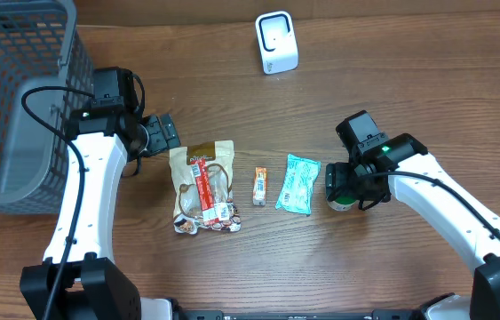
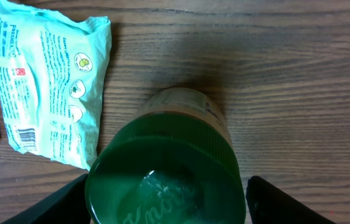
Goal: Scan the item barcode
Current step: 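Lower the right gripper around the jar and close on it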
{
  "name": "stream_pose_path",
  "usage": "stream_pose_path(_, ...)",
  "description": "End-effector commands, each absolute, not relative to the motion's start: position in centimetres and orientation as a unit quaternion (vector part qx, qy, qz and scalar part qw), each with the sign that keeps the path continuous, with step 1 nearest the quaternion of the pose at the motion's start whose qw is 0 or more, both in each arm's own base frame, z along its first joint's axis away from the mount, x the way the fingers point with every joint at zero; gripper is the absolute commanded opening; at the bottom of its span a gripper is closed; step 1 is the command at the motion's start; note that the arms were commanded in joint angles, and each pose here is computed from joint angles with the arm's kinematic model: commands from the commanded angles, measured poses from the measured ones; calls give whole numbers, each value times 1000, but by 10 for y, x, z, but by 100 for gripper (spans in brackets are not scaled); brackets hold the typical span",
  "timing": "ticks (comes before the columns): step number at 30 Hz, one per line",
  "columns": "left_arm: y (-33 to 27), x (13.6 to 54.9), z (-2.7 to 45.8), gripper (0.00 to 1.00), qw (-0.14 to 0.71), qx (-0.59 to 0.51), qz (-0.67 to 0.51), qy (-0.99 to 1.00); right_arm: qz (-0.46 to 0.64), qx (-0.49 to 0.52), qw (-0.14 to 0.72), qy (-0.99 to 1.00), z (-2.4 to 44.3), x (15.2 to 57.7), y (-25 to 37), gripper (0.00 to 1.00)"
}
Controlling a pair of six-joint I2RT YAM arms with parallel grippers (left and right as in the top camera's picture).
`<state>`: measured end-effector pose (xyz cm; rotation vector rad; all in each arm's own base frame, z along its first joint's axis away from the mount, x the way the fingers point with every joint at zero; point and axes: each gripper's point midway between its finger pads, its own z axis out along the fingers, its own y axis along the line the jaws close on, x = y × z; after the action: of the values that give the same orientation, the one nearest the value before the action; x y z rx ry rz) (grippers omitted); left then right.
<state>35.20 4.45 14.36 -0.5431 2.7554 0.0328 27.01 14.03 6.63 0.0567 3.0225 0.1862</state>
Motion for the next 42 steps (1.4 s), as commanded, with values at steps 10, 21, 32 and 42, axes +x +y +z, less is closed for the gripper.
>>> stream_pose_path(10,45,356,150,100,176,-187,14,966,56,-17,85,995,65,281,140,73)
stream_pose_path(21,45,356,150,100,176,-186,14,966,47,-18,99,994,66,287,137,58)
stream_pose_path(32,45,356,150,100,176,-187,14,966,12,-28,146,989,70,307,128,58)
stream_pose_path(42,45,356,150,100,177,-186,14,966,8,-53,152,987,71,309,128,65)
